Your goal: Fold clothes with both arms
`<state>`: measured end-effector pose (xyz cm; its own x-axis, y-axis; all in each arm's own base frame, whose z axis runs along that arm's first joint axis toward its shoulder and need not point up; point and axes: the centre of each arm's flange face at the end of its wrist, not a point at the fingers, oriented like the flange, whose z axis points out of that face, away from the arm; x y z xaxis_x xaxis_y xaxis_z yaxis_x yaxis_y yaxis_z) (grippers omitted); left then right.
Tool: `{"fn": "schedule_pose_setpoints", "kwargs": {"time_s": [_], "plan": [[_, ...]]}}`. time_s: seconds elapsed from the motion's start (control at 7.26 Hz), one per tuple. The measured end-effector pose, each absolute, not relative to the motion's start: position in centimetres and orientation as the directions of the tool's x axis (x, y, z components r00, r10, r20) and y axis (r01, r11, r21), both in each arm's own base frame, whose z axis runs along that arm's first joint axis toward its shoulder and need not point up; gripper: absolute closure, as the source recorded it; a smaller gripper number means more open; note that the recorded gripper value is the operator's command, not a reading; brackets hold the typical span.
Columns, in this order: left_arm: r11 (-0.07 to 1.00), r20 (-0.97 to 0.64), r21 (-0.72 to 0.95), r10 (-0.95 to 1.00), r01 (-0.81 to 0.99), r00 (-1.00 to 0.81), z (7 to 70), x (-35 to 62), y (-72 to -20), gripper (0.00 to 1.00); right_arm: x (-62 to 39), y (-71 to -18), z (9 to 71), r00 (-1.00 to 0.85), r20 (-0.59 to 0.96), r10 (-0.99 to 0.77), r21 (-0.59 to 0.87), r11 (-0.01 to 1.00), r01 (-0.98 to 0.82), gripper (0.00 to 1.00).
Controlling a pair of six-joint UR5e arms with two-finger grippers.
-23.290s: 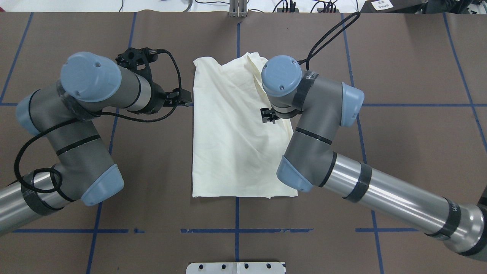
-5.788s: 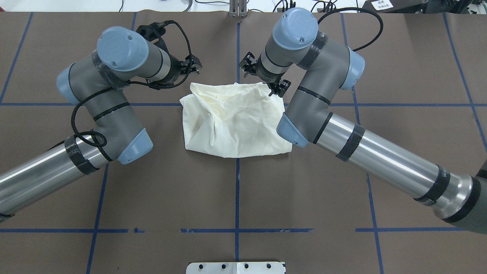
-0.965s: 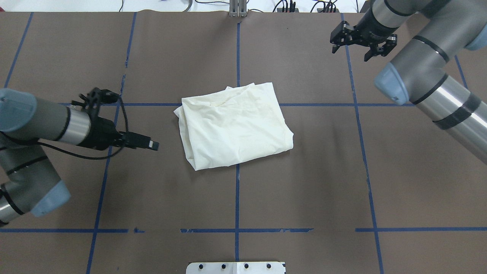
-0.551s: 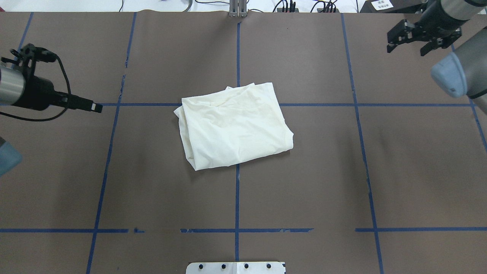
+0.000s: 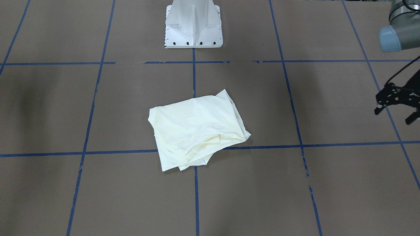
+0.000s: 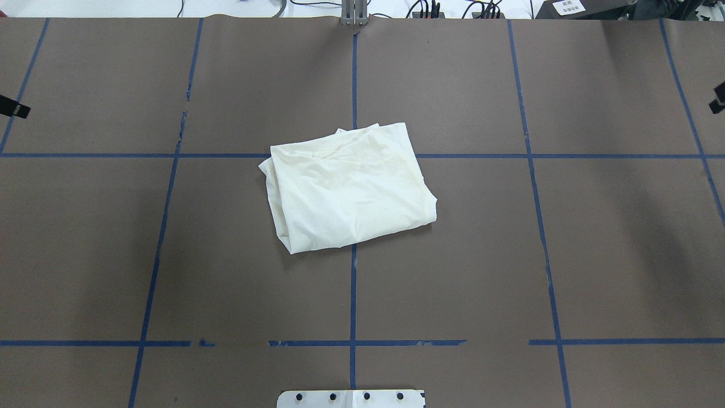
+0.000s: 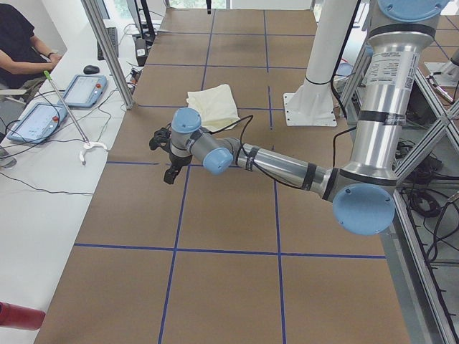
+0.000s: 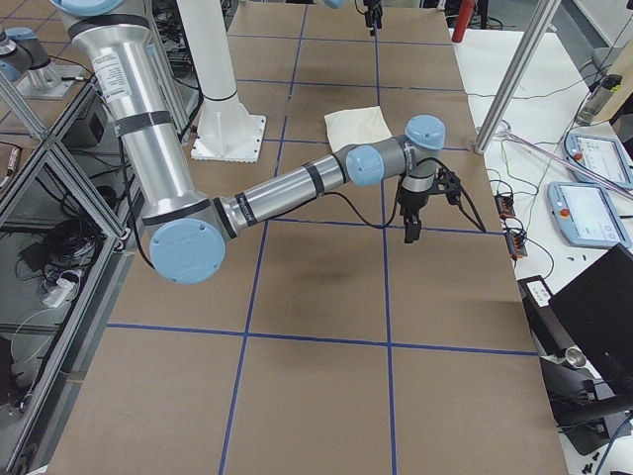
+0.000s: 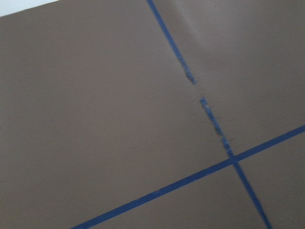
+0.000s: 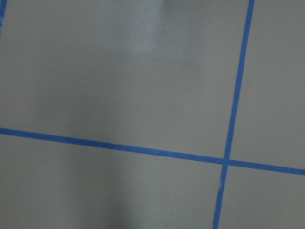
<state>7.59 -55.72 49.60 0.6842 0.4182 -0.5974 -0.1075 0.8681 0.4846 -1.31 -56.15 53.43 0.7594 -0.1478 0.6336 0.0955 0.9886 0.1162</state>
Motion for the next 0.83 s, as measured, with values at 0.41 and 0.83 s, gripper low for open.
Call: {"fn": "schedule_pose_setpoints", "kwargs": {"time_s": [0.41,0.83], "plan": [[0.843,-0.505,0.472,0.498,-0.258,0.705,54.0,-0.6,-54.5,0.00,4.8,-48.9,62.0,0.733,0.665,-0.143,0.074,0.989,0.127,0.00],[0.867,-0.504,0.406,0.477,-0.289,0.720,61.3,-2.0,-51.6,0.00,5.4,-46.7,62.9,0.713,0.693,-0.106,0.050,0.994,0.099,0.00]]}}
